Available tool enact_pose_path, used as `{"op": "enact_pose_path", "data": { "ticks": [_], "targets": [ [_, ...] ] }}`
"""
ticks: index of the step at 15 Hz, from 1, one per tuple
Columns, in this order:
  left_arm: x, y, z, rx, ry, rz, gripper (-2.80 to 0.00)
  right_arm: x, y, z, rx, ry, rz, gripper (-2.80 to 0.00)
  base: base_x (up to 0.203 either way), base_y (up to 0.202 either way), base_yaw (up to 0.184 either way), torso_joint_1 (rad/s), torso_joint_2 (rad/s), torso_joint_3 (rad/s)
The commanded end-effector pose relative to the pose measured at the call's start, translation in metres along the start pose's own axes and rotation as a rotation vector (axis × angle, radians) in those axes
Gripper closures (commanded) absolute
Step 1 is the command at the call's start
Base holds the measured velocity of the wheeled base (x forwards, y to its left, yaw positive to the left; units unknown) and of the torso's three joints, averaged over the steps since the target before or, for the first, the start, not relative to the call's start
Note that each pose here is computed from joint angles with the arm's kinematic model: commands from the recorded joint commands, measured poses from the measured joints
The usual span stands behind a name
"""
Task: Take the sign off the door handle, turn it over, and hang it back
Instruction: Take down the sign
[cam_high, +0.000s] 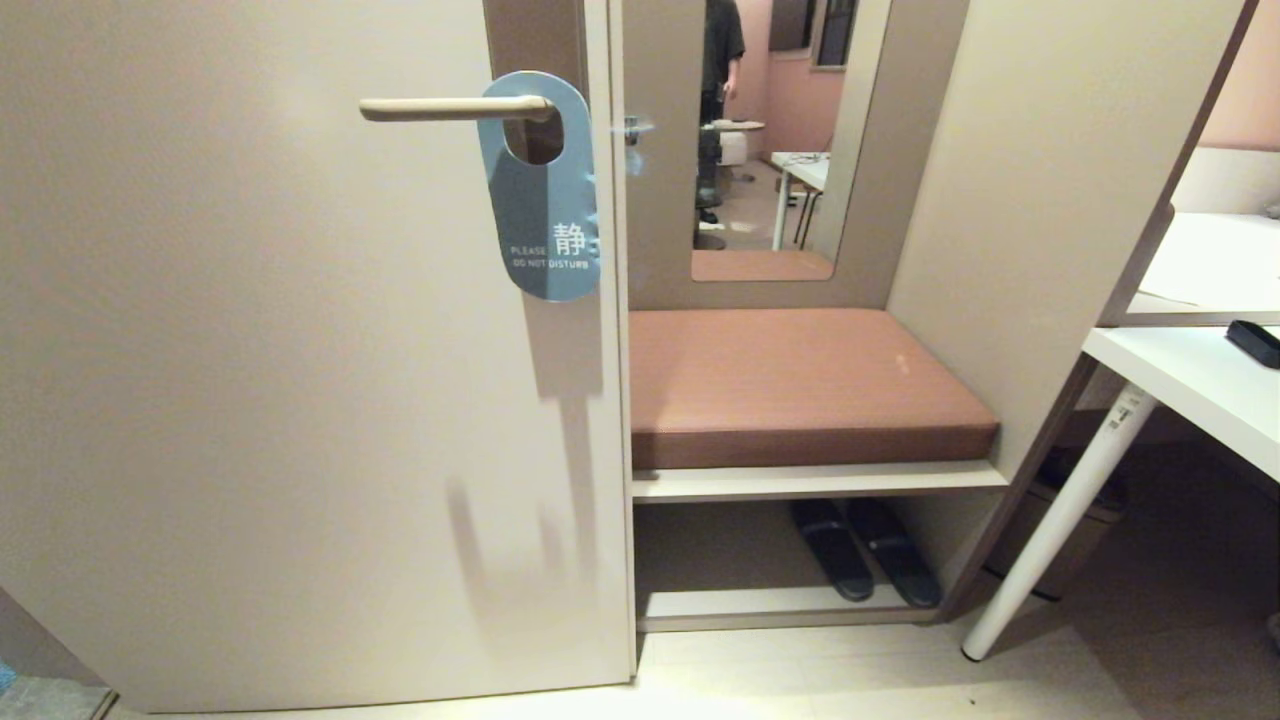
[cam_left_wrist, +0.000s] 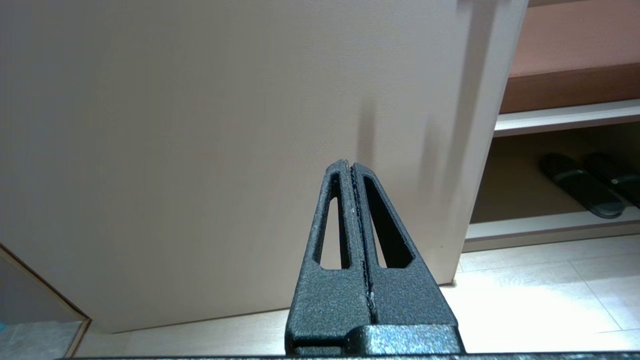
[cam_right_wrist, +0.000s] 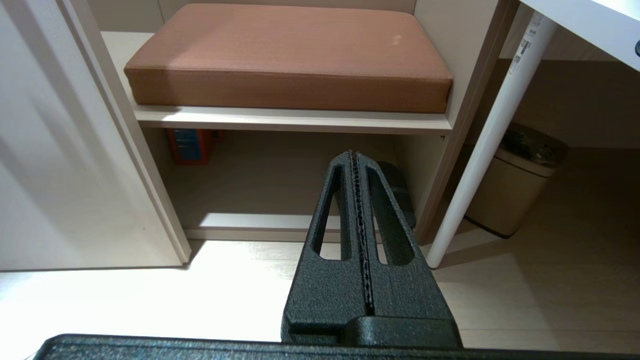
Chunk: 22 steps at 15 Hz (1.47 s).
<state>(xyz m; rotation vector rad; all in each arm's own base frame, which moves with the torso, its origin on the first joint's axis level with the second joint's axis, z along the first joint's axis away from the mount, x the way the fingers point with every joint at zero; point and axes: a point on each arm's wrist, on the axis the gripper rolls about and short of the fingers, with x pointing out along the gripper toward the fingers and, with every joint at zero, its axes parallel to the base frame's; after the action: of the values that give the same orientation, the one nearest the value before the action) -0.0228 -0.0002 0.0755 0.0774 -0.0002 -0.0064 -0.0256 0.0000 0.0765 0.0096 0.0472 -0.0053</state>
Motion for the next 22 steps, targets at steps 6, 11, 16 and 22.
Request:
{"op": "enact_pose_path", "data": {
  "ticks": [6,11,16,22],
  "targets": [
    [0.0000,0.0000,0.0000,0.001,0.000,0.000,0.00,0.0000,0.0000,0.0000,0.000,0.000,-0.001,0.00,0.000,0.000,0.000,0.000,0.00,0.000],
    [0.0001,0.0000,0.0000,0.001,0.002,0.000,0.00,0.0000,0.0000,0.0000,0.000,0.000,0.001,0.00,0.000,0.000,0.000,0.000,0.00,0.000],
    [0.0001,0.0000,0.0002,-0.001,0.000,0.000,0.00,0.0000,0.0000,0.0000,0.000,0.000,0.000,0.00,0.000,0.000,0.000,0.000,0.00,0.000],
    [0.0001,0.0000,0.0000,-0.001,0.002,0.000,0.00,0.0000,0.0000,0.0000,0.000,0.000,0.001,0.00,0.000,0.000,0.000,0.000,0.00,0.000]
  ]
}}
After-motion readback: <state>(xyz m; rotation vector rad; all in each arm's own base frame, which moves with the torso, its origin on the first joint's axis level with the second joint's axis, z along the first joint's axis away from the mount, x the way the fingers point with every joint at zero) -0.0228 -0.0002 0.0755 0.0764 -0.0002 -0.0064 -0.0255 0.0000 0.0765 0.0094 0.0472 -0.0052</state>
